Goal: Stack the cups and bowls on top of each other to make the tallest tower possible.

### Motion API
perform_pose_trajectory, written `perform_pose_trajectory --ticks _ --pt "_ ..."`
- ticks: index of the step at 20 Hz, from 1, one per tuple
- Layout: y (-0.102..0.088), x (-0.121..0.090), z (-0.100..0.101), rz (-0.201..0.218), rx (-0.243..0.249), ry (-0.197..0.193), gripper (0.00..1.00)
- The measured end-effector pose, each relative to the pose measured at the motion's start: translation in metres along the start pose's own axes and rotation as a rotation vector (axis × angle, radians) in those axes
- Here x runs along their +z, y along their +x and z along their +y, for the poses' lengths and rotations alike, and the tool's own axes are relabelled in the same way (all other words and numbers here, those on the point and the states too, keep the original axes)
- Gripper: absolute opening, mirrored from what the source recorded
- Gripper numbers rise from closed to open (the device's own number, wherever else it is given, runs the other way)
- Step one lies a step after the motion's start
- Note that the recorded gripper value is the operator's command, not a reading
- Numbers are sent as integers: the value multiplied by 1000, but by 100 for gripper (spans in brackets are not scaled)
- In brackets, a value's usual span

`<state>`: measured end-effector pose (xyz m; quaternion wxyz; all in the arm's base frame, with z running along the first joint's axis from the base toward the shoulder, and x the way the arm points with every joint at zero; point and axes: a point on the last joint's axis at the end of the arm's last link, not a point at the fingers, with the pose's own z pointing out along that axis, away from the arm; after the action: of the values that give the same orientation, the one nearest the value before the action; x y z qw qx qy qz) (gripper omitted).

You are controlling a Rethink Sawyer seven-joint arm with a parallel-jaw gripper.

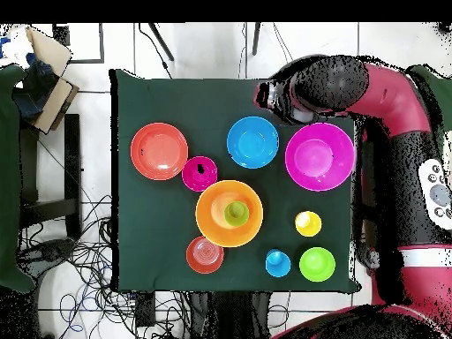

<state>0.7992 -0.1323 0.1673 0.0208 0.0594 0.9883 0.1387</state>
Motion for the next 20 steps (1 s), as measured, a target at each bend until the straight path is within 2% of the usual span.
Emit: perform_pose_trajectory --ticks 5,9,15,20 --pt "-2 -11 -9 20 -13 10 100" --pt "-11 -31 -23 36 -35 42 100" --pt "-21 -50 -34 33 -79 55 100" --pt "-23 -53 -35 26 -96 56 100"
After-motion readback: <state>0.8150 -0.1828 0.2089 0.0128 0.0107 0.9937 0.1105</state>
